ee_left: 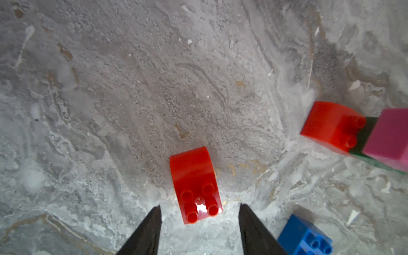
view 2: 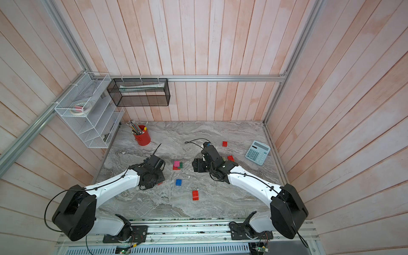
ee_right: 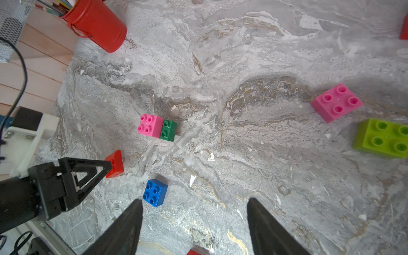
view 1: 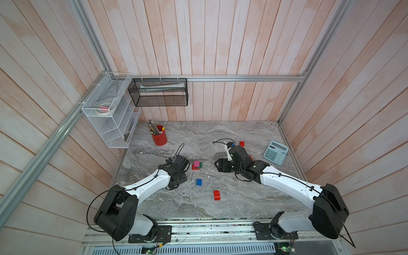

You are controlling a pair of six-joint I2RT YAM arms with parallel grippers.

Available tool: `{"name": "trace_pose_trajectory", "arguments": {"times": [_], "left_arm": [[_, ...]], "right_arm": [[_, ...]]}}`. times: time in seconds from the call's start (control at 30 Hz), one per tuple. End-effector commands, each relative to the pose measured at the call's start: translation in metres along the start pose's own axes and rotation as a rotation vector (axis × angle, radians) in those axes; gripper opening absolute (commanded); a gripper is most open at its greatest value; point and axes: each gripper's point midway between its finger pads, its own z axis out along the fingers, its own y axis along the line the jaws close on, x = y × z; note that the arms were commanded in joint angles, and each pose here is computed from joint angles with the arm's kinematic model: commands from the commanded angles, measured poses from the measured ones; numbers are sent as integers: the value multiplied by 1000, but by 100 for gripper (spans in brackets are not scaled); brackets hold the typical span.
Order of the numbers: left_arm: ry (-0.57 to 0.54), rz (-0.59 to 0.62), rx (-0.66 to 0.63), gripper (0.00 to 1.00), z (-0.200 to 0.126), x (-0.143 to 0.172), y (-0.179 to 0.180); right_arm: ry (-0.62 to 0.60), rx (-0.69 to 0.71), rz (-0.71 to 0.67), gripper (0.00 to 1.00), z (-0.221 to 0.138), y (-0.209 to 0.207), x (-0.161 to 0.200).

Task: Assemble the letter s with lego
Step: Pick up the lego brick from the center of the board.

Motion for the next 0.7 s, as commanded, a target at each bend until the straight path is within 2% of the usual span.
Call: {"name": "trace_pose_trajectory", "arguments": {"times": [0.0, 0.43, 0.67], "left_arm": [[-36, -27, -9, 58, 1, -10, -7], [-19, 11, -64, 53, 18, -7, -4], [-12, 37, -84, 45, 23, -6, -2]], "right_arm": [[8, -41, -29, 76, -1, 2, 3], [26, -61, -22, 76, 1, -2, 8], [28, -59, -17, 76, 2, -5, 8]]}}
